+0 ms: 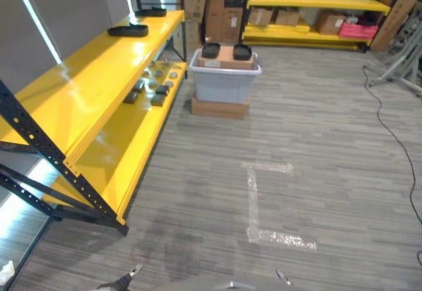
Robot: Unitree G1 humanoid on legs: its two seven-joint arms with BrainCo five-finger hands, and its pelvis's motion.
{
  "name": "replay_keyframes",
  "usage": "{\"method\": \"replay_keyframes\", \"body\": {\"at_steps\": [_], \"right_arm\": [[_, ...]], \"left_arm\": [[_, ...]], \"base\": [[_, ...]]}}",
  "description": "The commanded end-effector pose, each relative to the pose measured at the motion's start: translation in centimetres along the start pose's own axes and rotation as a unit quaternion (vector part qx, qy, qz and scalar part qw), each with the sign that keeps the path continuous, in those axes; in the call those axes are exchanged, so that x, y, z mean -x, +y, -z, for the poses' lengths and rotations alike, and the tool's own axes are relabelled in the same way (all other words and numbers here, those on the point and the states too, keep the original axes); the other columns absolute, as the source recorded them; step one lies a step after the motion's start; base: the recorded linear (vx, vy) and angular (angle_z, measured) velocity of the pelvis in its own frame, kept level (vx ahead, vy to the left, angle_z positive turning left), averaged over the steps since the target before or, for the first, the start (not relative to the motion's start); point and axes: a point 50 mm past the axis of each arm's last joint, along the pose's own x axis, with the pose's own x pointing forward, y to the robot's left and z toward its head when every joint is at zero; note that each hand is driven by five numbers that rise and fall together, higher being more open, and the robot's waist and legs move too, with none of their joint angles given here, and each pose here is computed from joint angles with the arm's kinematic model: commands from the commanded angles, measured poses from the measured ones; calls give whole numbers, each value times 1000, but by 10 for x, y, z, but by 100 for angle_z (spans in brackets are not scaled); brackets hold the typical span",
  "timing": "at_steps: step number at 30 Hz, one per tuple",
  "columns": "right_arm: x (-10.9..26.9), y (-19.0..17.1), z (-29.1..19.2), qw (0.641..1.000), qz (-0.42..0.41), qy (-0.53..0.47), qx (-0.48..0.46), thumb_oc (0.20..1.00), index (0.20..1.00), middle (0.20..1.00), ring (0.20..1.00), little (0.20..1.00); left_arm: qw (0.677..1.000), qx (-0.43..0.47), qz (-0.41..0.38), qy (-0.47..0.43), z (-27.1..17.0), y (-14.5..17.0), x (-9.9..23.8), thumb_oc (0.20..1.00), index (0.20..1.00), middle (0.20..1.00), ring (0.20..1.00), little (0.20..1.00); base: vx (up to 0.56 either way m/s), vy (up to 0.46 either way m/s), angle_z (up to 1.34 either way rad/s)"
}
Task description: Move parts from the plastic box to the shelf.
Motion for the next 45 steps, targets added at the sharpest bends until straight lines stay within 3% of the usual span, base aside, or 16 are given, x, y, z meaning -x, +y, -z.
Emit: {"method": "replay_keyframes", "body": {"at_steps": [1,9,16,37,45], "right_arm": [[1,-7,-26,999,17,-34,-5,1000,1000,1000,1000,1000],[2,-7,-8,997,-11,17,-74,1000,1000,1000,1000,1000],[1,-3,1,997,-15,35,-72,1000,1000,1000,1000,1000],[-1,1,-17,1000,8,-14,8,1000,1000,1000,1000,1000],[-3,9,-29,998,-9,-47,39,1000,1000,1000,1000,1000]], "left_arm": [[999,28,-2,-25,-22,5,2,1000,1000,1000,1000,1000],[996,57,-31,-53,-24,14,4,1000,1000,1000,1000,1000],[995,54,-35,-80,-28,12,4,1000,1000,1000,1000,1000],[986,13,-67,-154,-47,9,8,1000,1000,1000,1000,1000],[994,-10,-10,-106,-38,-4,3,1000,1000,1000,1000,1000]], "base": [[0,0,0],[-2,-3,-3],[0,0,0],[-2,0,0],[2,5,0]]}}
